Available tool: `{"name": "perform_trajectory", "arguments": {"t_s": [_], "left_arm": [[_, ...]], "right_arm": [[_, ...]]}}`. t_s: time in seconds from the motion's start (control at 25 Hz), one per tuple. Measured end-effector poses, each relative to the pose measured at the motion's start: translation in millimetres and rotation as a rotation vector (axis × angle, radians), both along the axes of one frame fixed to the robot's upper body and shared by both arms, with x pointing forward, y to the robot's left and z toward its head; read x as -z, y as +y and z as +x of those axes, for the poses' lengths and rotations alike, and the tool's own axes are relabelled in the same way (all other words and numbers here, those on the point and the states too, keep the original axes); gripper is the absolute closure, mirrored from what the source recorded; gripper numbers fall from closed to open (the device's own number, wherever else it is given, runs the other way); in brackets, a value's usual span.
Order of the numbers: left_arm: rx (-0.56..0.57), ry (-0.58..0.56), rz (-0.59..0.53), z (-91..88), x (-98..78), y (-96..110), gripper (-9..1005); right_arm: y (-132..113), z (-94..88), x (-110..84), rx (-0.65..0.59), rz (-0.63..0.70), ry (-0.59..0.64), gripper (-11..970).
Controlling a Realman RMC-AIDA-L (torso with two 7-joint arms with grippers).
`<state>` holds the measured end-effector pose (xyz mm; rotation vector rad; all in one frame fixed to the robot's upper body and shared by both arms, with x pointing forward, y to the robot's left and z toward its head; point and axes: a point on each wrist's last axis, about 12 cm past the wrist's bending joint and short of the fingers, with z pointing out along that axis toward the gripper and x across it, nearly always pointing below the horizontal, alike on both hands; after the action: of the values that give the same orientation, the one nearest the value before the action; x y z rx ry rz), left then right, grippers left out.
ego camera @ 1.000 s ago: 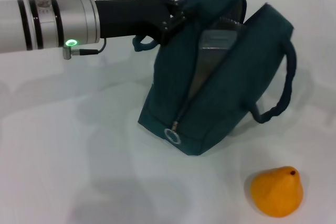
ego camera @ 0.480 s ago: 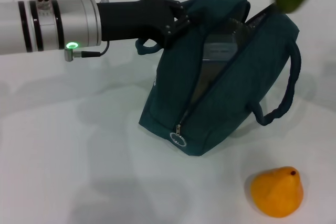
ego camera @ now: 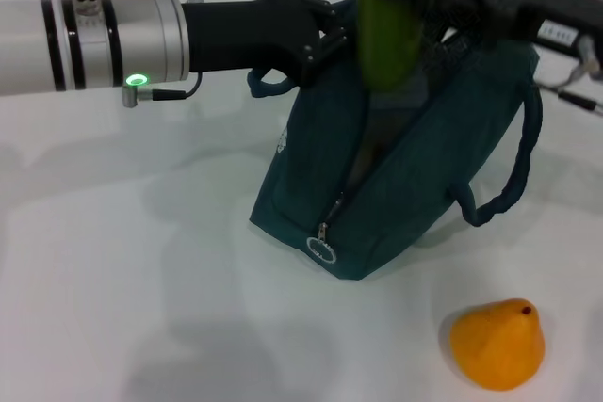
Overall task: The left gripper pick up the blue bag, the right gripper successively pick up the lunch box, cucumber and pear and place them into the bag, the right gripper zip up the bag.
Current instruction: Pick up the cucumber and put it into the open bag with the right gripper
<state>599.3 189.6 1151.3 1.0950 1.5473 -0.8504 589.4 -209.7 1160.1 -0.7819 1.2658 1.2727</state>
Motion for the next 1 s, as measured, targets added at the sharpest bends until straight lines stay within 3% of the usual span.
{"name": "perform_trajectory", "arguments": {"t_s": [0.36,1.0], "left_arm": [[-0.009,-0.003,0.0,-0.3,1.3,2,951],[-0.008,-0.01,0.009,1.9,0.0,-1,951]], "right_arm": [[-16,-25.5,20.8,-0.007,-0.021,-0.03,376],[-11,-35.4,52.7,0.054,-0.128,-0.089,325]]}}
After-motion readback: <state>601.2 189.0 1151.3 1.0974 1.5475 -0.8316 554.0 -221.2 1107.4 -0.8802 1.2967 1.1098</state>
